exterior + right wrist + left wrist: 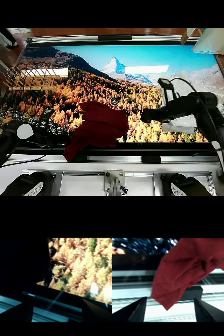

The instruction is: Fold the shirts.

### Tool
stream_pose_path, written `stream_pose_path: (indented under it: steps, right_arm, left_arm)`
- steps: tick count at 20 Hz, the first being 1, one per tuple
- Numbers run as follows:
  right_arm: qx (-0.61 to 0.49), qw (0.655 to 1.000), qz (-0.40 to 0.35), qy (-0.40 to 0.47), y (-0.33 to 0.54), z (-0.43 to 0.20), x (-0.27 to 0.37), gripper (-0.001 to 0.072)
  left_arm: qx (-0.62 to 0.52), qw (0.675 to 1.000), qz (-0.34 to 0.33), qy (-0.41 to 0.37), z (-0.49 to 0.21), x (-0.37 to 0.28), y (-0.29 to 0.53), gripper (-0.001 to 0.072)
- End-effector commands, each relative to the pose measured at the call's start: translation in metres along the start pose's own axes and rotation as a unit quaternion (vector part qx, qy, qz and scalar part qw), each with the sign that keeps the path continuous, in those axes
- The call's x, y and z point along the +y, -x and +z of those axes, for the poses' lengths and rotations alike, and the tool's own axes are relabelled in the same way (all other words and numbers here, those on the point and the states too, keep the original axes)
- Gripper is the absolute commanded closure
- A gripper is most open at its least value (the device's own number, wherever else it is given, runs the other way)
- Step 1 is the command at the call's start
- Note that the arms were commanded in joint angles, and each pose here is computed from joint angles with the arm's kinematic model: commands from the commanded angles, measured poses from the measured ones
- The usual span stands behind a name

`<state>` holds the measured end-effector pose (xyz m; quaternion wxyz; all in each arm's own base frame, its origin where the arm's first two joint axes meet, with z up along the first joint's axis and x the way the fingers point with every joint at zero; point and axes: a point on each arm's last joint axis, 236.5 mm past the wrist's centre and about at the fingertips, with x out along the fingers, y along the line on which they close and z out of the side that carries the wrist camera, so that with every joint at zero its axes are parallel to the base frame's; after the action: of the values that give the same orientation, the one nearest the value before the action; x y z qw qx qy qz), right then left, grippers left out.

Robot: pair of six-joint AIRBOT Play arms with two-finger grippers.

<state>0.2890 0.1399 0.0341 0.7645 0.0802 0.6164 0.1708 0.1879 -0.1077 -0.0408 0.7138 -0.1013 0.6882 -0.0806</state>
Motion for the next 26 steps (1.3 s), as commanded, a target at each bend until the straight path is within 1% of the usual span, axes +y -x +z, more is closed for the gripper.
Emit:
stream_pose_path:
  steps: [1, 5, 9, 10, 11, 13, 14, 15, 16, 17, 18, 19, 22, 23, 24, 26]
  right_arm:
    - [0.052, 0.997, 0.055, -0.028, -0.038, -0.008, 0.015, 0.0029]
    - [0.118, 0.987, 0.082, -0.068, -0.078, -0.020, 0.018, 0.0028]
    - [0.150, 0.978, 0.107, -0.099, -0.099, -0.024, 0.024, 0.0028]
    - [0.148, 0.978, 0.108, -0.101, -0.101, -0.023, 0.024, 0.0028]
    - [0.143, 0.978, 0.108, -0.103, -0.103, -0.021, 0.024, 0.0028]
    - [0.132, 0.978, 0.105, -0.118, -0.109, -0.014, 0.023, 0.0028]
    - [0.131, 0.979, 0.103, -0.121, -0.115, -0.014, 0.026, 0.0028]
    - [0.133, 0.979, 0.101, -0.115, -0.122, -0.015, 0.030, 0.0029]
    - [0.134, 0.980, 0.098, -0.107, -0.131, -0.017, 0.035, 0.0029]
    - [0.132, 0.981, 0.095, -0.101, -0.140, -0.018, 0.040, 0.0028]
    - [0.127, 0.983, 0.092, -0.097, -0.148, -0.018, 0.043, 0.0028]
    - [0.120, 0.984, 0.089, -0.101, -0.155, -0.015, 0.045, 0.0028]
    - [0.101, 0.986, 0.086, -0.103, -0.162, -0.009, 0.053, 0.0037]
    - [0.100, 0.986, 0.084, -0.099, -0.162, -0.009, 0.053, 0.0291]
    - [0.102, 0.987, 0.083, -0.097, -0.161, -0.010, 0.053, 0.0645]
    - [0.081, 0.990, 0.085, -0.076, -0.150, -0.002, 0.055, 0.0634]
  left_arm:
    - [0.002, 0.999, -0.037, 0.032, -0.001, 0.010, -0.027, -0.0013]
    - [0.029, 0.999, -0.037, 0.022, 0.002, 0.015, -0.049, -0.0012]
    - [0.032, 0.995, -0.098, 0.012, 0.010, -0.011, -0.062, -0.0001]
    - [0.030, 0.995, -0.098, 0.014, 0.013, -0.011, -0.063, 0.0031]
    - [0.030, 0.995, -0.097, 0.015, 0.013, -0.010, -0.065, 0.0160]
    - [0.031, 0.995, -0.097, 0.015, 0.013, -0.010, -0.065, 0.0279]
    - [0.031, 0.995, -0.097, 0.015, 0.013, -0.010, -0.065, 0.0306]
    - [0.031, 0.995, -0.097, 0.015, 0.013, -0.010, -0.065, 0.0314]
    - [0.030, 0.995, -0.097, 0.015, 0.013, -0.010, -0.065, 0.0362]
    - [0.031, 0.995, -0.097, 0.015, 0.013, -0.010, -0.065, 0.0511]
    - [0.031, 0.995, -0.097, 0.015, 0.013, -0.010, -0.065, 0.0601]
    - [0.034, 0.995, -0.097, 0.014, 0.012, -0.010, -0.064, 0.0673]
    - [0.056, 0.993, -0.101, -0.022, 0.003, -0.013, -0.058, 0.0675]
    - [0.058, 0.994, -0.092, -0.032, 0.004, -0.010, -0.054, 0.0676]
    - [0.052, 0.995, -0.078, -0.046, 0.010, -0.006, -0.047, 0.0675]
    - [0.020, 0.996, -0.047, -0.067, 0.032, 0.000, -0.025, 0.0676]
